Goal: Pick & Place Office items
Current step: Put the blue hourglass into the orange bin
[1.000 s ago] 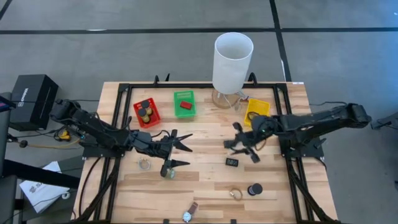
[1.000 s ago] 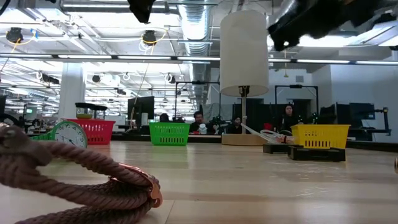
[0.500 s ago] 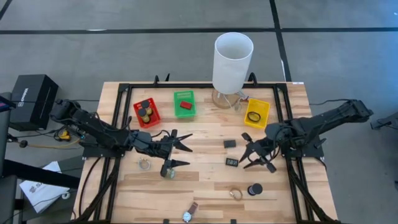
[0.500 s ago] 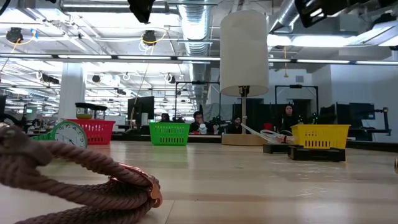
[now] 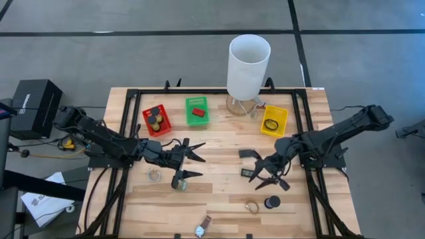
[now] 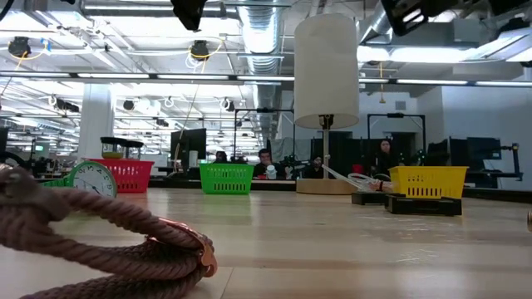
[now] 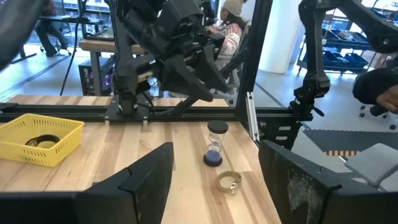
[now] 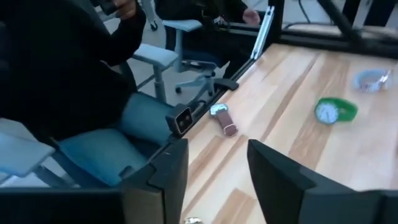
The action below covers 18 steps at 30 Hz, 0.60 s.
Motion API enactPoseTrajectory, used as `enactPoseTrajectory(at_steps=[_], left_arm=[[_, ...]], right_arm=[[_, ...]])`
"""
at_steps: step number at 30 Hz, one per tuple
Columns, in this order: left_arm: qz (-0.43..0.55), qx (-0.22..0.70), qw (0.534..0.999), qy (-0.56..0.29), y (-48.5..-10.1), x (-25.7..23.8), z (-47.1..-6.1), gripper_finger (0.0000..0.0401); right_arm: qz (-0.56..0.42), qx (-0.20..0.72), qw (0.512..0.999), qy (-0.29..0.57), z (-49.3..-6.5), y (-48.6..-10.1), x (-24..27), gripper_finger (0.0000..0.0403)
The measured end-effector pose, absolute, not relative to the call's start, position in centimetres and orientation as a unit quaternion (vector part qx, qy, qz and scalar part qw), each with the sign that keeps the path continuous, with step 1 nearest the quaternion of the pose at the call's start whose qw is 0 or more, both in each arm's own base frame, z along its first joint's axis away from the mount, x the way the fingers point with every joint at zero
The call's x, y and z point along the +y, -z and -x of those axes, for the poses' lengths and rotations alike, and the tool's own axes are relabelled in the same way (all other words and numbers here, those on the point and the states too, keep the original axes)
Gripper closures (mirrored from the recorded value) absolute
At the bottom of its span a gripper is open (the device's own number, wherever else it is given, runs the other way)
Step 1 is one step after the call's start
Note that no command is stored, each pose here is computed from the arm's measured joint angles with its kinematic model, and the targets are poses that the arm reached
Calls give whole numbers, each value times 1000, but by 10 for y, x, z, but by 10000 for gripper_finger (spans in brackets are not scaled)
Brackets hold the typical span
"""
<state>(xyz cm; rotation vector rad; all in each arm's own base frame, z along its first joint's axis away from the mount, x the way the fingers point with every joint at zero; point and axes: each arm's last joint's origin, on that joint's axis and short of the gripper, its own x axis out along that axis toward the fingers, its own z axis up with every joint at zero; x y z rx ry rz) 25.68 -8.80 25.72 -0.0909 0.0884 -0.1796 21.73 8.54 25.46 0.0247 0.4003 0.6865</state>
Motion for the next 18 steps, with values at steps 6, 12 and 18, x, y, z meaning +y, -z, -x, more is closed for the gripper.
enactPoseTrajectory(at_steps=[6, 12, 18], left_arm=[[87, 48, 991, 88, -257, -88, -257, 170], [89, 48, 991, 88, -257, -88, -257, 170], [89, 46, 991, 88, -258, -88, -257, 170]], right_arm=[[48, 144, 925, -347, -205, -269, 82, 199], [51, 167, 926, -335, -181, -277, 74, 170], [24, 254, 910, -325, -172, -263, 81, 168]])
